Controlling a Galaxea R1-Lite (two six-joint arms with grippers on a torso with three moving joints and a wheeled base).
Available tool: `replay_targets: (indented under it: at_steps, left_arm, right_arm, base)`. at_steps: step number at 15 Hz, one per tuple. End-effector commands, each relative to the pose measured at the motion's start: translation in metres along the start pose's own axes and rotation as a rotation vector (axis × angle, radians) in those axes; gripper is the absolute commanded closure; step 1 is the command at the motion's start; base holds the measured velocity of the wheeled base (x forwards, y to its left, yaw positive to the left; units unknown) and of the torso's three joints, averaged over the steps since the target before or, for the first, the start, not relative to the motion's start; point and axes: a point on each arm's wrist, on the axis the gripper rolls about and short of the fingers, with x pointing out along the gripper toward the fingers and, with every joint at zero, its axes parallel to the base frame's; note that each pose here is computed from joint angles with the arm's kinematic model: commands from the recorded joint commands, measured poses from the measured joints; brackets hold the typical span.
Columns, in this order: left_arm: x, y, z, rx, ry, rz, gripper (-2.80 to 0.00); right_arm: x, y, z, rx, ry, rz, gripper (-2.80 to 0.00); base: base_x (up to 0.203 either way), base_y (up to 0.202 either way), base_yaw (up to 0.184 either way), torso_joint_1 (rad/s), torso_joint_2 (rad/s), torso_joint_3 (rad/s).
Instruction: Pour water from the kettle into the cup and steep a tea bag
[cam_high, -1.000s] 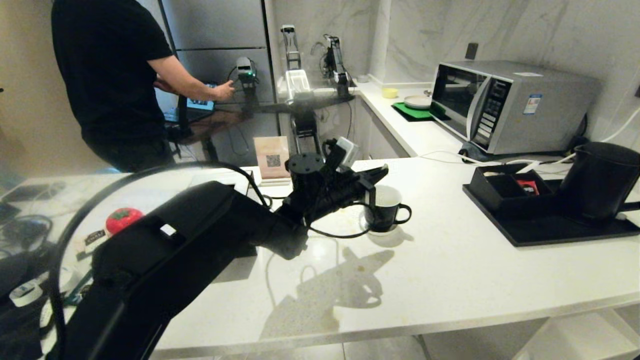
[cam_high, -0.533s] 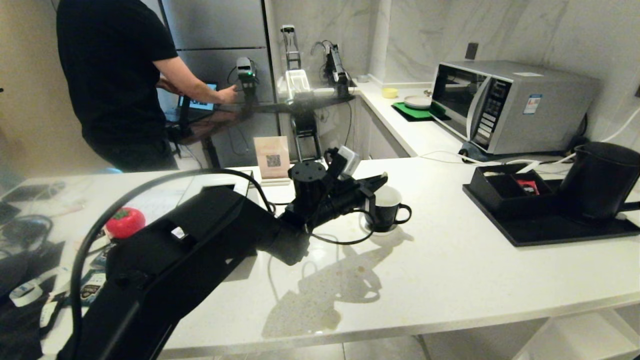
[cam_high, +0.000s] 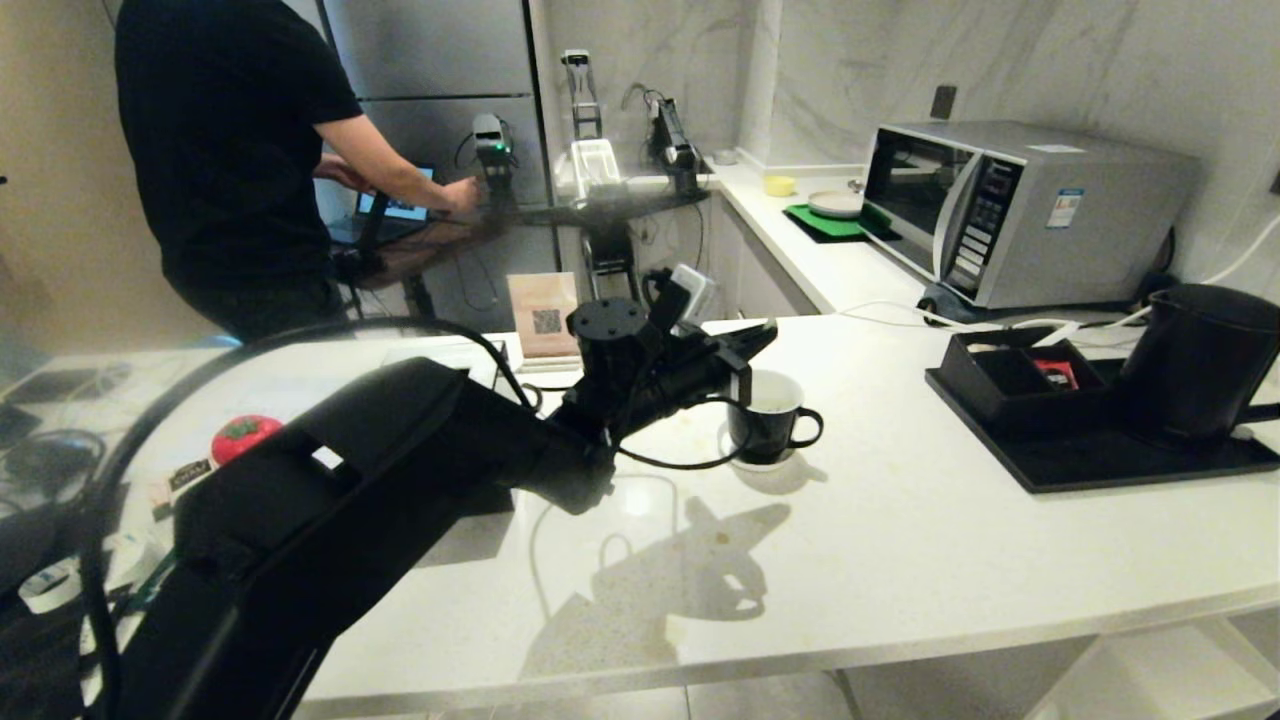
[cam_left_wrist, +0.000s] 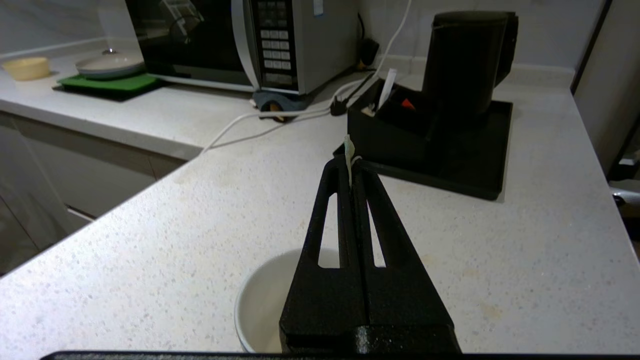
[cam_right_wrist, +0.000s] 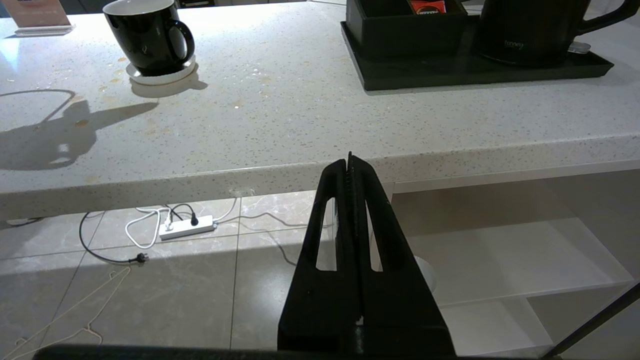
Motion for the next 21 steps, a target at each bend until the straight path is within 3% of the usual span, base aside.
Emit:
replay_targets:
  at_steps: [1,5,10,14,21]
  left_arm:
    - [-0.001,-0.002,0.024,0.020,-0.048,-0.005,0.00]
    - [-0.002,-0.004,0.046,0.035,-0.080,-0.007,0.00]
    - [-0.003,-0.005,0.051,0.041,-0.087,-0.007,0.00]
    - [-0.002,-0.002,0.032,0.062,-0.053,-0.002,0.00]
    - [-0.003,-0.002,-0.012,0.031,0.024,0.003,0.00]
  right_arm:
    - [0.000,0.000,0.000,0.000,0.000,0.000,0.00]
    - [0.000,0.000,0.000,0.000,0.000,-0.001,0.00]
    - [0.000,0.000,0.000,0.000,0.000,-0.001,0.00]
    - [0.000,0.000,0.000,0.000,0.000,0.000,0.00]
    - [0.000,0.000,0.000,0.000,0.000,0.000,0.00]
  base:
    - [0.000,0.000,0.000,0.000,0.00,0.000]
    - [0.000,0.000,0.000,0.000,0.00,0.000]
    - [0.000,0.000,0.000,0.000,0.00,0.000]
    - [0.000,0.000,0.000,0.000,0.00,0.000]
    - [0.000,0.000,0.000,0.000,0.00,0.000]
